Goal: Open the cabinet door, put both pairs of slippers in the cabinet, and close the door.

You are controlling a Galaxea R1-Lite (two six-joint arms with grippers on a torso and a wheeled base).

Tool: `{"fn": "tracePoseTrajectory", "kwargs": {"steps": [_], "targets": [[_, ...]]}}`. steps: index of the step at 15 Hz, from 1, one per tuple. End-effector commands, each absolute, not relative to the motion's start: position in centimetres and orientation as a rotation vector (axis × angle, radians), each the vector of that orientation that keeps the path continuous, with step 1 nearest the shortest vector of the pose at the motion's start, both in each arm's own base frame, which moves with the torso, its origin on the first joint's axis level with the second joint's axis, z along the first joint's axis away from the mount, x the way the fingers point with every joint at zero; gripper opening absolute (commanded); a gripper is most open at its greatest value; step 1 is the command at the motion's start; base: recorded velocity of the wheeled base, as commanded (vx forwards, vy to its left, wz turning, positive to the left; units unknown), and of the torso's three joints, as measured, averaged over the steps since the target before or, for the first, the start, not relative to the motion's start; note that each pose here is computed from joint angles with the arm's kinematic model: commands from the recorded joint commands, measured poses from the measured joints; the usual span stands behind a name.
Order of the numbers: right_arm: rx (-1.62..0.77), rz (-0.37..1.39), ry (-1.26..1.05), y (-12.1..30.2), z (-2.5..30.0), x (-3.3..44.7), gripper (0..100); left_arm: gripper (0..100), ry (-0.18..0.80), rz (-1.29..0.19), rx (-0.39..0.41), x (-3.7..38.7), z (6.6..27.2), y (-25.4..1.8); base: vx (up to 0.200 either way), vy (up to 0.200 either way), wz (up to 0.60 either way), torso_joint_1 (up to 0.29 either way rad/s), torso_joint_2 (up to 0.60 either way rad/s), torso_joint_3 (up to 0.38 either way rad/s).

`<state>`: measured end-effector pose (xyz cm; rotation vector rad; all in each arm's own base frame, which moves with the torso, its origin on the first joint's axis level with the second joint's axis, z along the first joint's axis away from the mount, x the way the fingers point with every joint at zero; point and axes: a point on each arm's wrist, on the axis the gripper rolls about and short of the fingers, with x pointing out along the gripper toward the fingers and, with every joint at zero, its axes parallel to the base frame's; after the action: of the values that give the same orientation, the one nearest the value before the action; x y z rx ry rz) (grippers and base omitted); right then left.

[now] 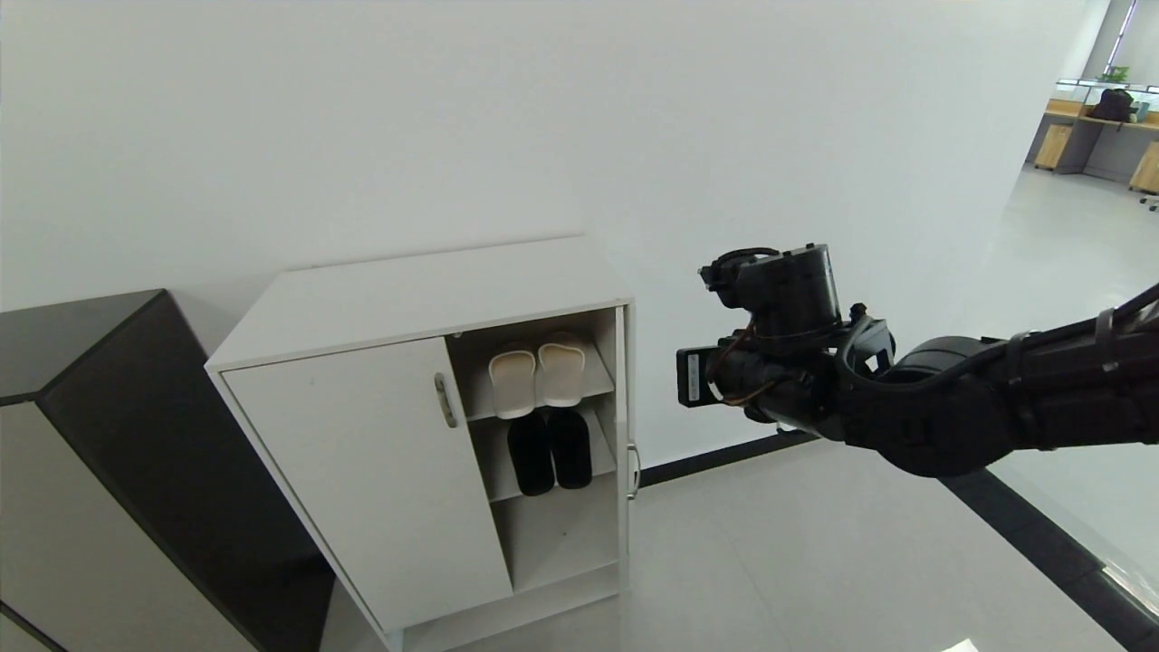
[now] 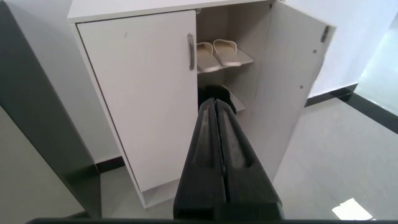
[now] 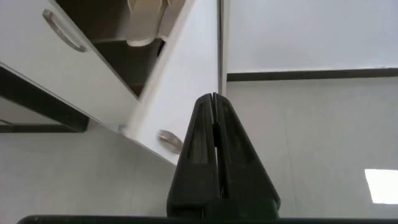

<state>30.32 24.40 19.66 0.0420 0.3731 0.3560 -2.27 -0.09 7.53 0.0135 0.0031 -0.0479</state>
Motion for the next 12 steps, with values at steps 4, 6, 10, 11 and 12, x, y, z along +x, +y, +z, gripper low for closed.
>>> {"fn": "tracePoseTrajectory", "kwargs": {"steps": [4, 6, 10, 11, 12], "targets": [[-0.001, 0.388, 0.375, 24.2, 17.8, 28.9, 0, 0, 0.003, -0.048, 0.014, -2.3, 7.5, -0.1, 0.0, 0.0, 0.0, 0.0, 0.0, 0.0], [-0.011, 0.403, 0.389, 24.6, 17.3, 28.4, 0, 0, 0.003, -0.048, 0.014, -2.3, 7.5, -0.1, 0.0, 0.0, 0.6, 0.0, 0.0, 0.0], [-0.019, 0.413, 0.399, 24.9, 17.0, 28.2, 0, 0, 0.003, -0.048, 0.014, -2.3, 7.5, -0.1, 0.0, 0.0, 0.6, 0.006, 0.0, 0.006], [-0.019, 0.413, 0.4, 24.9, 16.9, 28.2, 0, 0, 0.003, -0.048, 0.014, -2.3, 7.5, -0.1, 0.0, 0.0, 0.6, 0.012, 0.0, 0.002], [-0.023, 0.416, 0.409, 24.9, 16.6, 28.3, 0, 0, 0.003, -0.048, 0.014, -2.3, 7.5, -0.1, 0.0, 0.0, 0.6, 0.002, 0.01, -0.002]]}}
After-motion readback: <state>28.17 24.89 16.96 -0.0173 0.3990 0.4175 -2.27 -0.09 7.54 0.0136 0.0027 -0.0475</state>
